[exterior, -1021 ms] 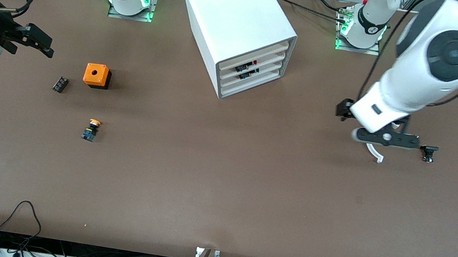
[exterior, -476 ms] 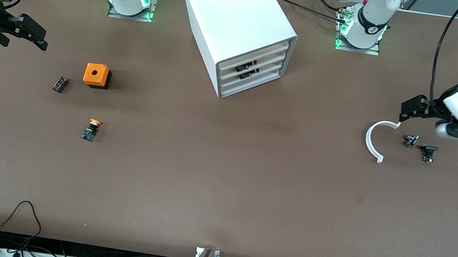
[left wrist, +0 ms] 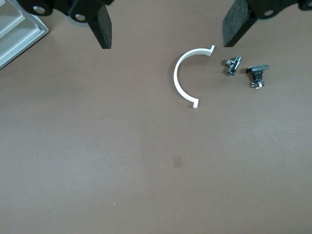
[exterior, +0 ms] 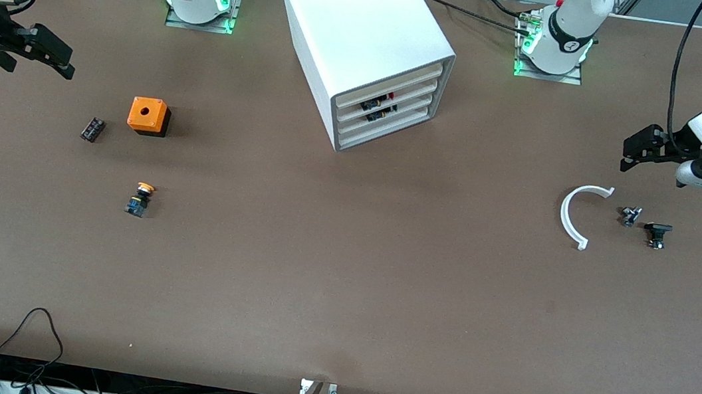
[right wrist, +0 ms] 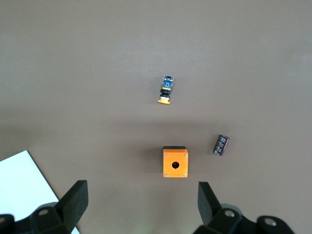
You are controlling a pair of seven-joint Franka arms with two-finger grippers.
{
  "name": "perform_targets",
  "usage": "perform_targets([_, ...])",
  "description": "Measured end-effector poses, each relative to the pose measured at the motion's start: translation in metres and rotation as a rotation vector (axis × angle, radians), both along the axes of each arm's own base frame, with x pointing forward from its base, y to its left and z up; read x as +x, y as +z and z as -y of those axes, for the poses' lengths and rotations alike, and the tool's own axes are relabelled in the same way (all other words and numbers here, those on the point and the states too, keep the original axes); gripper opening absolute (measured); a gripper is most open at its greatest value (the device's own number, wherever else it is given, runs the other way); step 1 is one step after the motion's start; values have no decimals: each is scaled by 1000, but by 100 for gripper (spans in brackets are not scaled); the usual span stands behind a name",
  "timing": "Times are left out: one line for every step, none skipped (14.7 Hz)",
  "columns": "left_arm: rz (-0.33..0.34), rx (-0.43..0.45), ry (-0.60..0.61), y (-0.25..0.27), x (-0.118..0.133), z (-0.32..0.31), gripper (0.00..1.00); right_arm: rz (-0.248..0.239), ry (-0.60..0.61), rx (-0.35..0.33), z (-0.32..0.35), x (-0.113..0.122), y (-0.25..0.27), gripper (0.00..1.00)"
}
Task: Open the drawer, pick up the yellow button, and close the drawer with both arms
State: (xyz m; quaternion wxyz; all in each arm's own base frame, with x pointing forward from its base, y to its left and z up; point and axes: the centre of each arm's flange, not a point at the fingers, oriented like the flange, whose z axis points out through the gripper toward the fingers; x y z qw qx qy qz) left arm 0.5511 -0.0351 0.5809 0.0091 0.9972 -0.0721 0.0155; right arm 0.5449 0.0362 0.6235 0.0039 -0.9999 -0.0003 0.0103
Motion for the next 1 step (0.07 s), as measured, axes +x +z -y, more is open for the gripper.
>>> perform_targets([0,0,0,0,0,0,100,1,0,0,-2,0,1,100])
